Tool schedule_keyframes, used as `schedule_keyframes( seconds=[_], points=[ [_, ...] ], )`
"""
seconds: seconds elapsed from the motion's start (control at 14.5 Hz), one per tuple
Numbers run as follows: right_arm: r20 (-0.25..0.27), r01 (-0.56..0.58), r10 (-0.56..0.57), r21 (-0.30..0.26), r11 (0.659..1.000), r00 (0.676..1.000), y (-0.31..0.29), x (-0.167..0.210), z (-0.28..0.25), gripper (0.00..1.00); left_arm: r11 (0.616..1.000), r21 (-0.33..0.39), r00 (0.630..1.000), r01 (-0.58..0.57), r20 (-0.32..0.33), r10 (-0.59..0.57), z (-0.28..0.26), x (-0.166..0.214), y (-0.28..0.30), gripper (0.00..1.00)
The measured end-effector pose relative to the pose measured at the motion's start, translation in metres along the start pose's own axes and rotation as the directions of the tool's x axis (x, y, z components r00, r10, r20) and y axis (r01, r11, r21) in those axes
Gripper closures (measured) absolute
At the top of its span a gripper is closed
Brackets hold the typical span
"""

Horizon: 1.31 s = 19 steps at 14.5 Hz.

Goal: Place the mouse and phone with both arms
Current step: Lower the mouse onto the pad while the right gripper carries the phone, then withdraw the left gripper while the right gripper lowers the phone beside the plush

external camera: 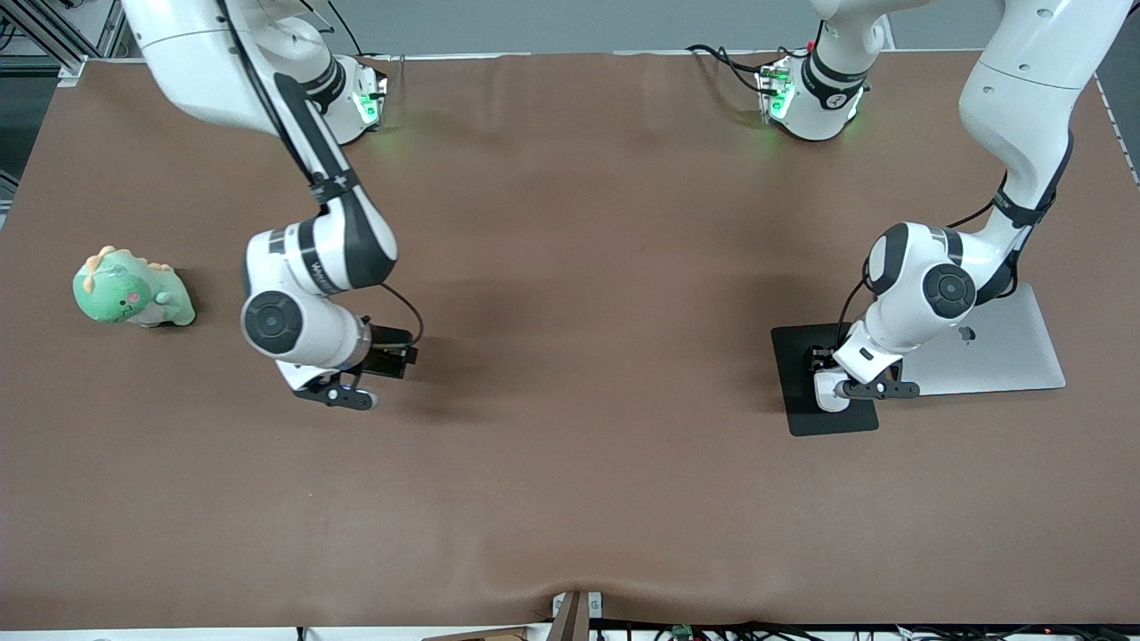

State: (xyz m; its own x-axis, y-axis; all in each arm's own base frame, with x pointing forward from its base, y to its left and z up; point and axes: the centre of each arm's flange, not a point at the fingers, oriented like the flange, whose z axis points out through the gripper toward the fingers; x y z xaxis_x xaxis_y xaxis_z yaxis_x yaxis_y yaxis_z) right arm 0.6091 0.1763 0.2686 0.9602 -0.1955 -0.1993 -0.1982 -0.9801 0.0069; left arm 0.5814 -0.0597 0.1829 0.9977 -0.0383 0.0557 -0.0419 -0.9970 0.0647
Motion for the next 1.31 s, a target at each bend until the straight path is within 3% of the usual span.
schedule_keyframes(
  seconds=[0.21, 0.28, 0.48, 0.55, 0.83, 1.11, 1.31],
  points=[
    [0.013, 0.008, -0.008, 0.008, 1.000, 1.000, 0.040, 0.002, -0.002, 0.21, 1.000, -0.002, 1.000, 0.002, 0.009, -0.002, 0.005, -0.002, 0.000, 0.38],
    [0.012, 0.019, -0.019, 0.013, 1.000, 1.000, 0.054, 0.001, -0.003, 0.21, 1.000, -0.003, 1.000, 0.003, 0.010, -0.003, 0.006, -0.002, -0.001, 0.33],
    [0.008, 0.052, -0.052, 0.031, 0.998, 0.999, 0.110, 0.001, 0.000, 0.21, 1.000, -0.004, 1.000, 0.004, -0.001, -0.004, 0.003, 0.002, -0.001, 0.05],
    [0.006, 0.057, -0.057, 0.038, 0.998, 0.998, 0.132, 0.000, 0.001, 0.21, 1.000, -0.004, 1.000, 0.005, -0.012, -0.005, -0.001, 0.006, -0.001, 0.00],
    [0.000, 0.034, -0.034, 0.046, 0.998, 0.999, 0.185, -0.011, 0.010, 0.21, 1.000, 0.021, 0.999, 0.008, -0.051, -0.007, -0.045, 0.032, -0.004, 0.00],
    [-0.033, 0.045, -0.045, -0.003, 0.999, 0.998, 0.213, -0.021, 0.037, 0.21, 0.996, 0.089, 0.999, 0.023, -0.043, -0.019, -0.147, 0.059, -0.005, 0.00],
    [-0.046, 0.056, -0.056, -0.006, 0.998, 0.997, 0.248, -0.028, 0.056, 0.21, 0.990, 0.132, 0.998, 0.045, -0.059, -0.037, -0.225, 0.068, -0.008, 0.00]
  ],
)
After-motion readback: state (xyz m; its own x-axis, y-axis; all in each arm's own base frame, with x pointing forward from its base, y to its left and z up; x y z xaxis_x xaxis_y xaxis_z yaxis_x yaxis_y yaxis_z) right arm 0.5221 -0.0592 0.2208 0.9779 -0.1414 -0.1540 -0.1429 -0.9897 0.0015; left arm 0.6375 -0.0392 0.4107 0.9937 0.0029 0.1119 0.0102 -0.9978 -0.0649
